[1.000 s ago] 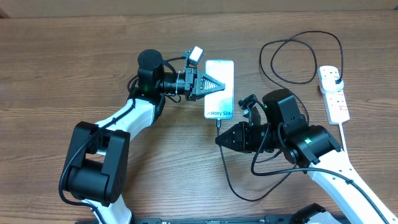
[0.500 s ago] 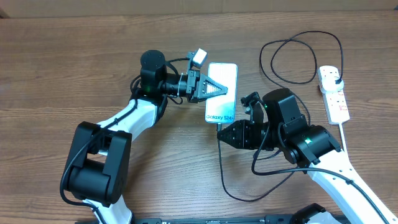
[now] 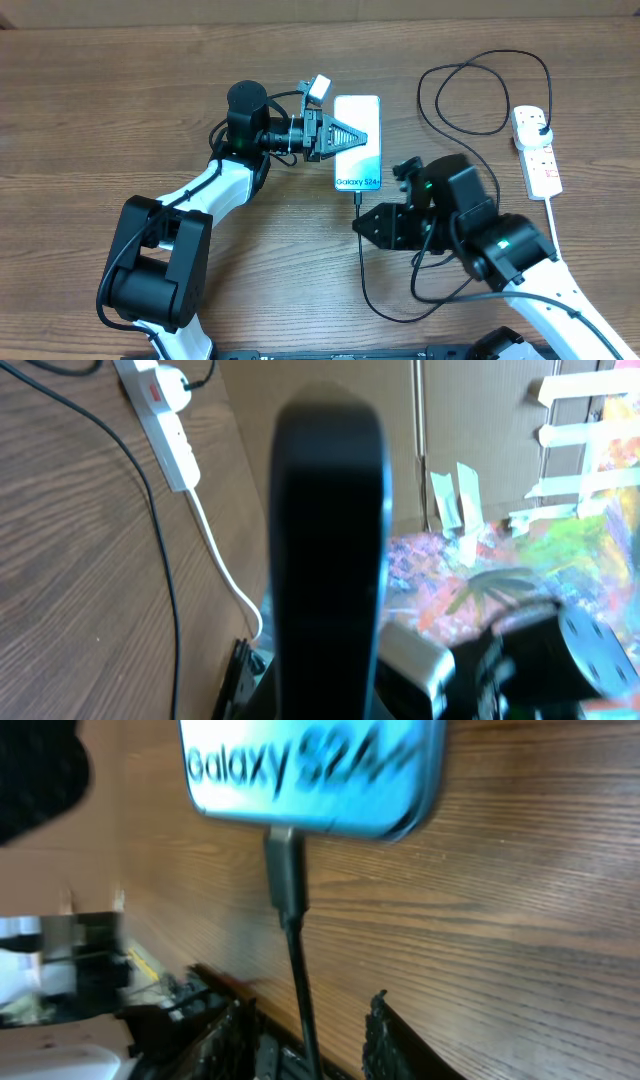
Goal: Plug charger to phone and switch on socket
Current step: 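Push the plug up into the phone's bottom port with the right gripper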
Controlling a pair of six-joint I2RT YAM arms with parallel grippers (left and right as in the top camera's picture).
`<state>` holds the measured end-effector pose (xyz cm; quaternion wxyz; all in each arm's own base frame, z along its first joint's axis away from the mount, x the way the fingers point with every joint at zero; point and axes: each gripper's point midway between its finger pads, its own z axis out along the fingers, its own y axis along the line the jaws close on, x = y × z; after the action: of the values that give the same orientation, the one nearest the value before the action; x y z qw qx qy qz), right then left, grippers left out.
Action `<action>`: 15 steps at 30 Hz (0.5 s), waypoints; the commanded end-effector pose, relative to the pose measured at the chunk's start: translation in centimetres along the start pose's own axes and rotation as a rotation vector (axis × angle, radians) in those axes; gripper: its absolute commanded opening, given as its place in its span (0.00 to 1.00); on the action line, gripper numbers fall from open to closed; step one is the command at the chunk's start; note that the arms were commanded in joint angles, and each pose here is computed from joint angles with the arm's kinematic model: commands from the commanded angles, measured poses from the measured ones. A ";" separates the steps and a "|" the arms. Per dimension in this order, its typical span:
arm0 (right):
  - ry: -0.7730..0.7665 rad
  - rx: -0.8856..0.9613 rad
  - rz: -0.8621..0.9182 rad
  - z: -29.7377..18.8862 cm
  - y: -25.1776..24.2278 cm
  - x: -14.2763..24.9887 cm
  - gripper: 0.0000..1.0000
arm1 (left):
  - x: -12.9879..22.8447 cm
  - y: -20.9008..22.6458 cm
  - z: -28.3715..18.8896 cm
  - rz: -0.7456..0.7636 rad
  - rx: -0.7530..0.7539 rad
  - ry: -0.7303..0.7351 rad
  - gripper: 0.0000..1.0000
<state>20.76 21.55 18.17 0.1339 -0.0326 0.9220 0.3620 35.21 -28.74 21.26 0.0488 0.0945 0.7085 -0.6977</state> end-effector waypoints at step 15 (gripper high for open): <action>-0.283 0.268 -0.030 2.0 -0.2 -3.2 0.16 | 0.9 -1.1 0.9 0.048 0.021 0.050 0.04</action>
<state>23.18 22.63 17.18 0.2522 0.0061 0.9353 0.2482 34.93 -29.19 21.25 0.0463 0.0974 0.7082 -0.6977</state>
